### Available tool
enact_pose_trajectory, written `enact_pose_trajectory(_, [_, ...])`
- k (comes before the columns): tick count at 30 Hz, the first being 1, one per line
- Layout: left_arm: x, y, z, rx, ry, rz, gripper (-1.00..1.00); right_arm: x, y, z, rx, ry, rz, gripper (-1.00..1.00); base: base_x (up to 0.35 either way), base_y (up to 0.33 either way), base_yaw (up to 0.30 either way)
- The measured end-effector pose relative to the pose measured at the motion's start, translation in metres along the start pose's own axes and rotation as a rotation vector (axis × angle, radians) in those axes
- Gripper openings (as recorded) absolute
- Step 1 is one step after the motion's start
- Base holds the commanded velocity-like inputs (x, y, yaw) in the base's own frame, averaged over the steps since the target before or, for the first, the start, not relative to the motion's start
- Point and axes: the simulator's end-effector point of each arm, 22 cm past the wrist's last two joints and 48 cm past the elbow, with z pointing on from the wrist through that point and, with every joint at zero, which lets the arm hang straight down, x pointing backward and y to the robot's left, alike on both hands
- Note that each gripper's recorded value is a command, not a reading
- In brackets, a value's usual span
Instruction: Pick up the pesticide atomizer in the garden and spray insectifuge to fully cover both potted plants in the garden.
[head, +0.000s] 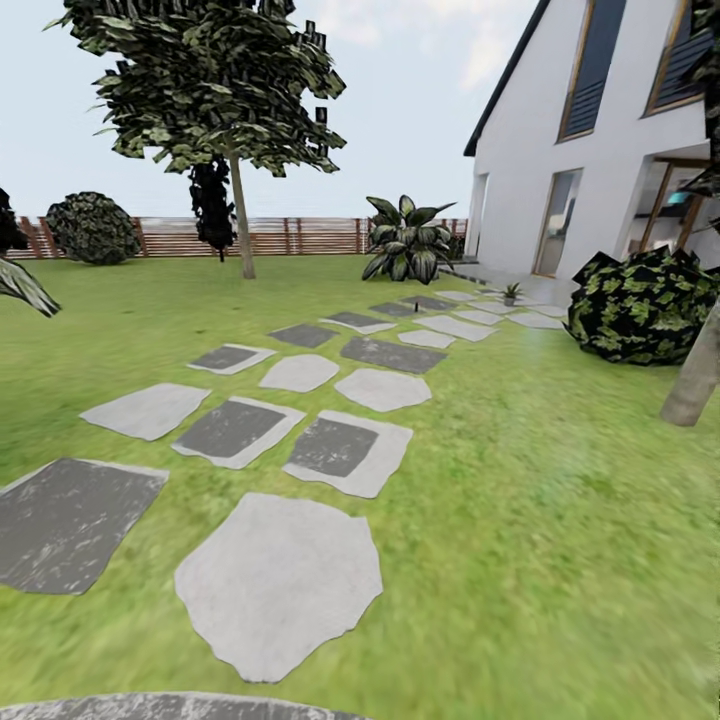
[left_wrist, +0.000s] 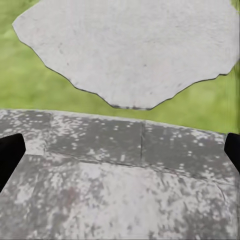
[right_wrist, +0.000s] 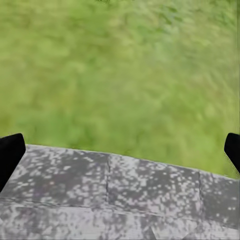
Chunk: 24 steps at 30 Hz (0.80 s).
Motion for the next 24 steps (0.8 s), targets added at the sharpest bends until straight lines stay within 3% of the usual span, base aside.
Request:
enact_pose_trajectory(10, [0.0044,0.0001,-0.0005,0.000,0.010,0.001,1.00,0.0046,0.0000,-0.0004,0.000,0.011,-0.003,1.00,0.339,-0.016,-0.194])
enact_pose_trajectory(24, [0.0047,0.0004,-0.0006,-0.001,0.010,0.001,1.00,0.0056,0.0003,-0.0005,-0.002,0.013,-0.006,1.00,0.339,0.000,-0.012])
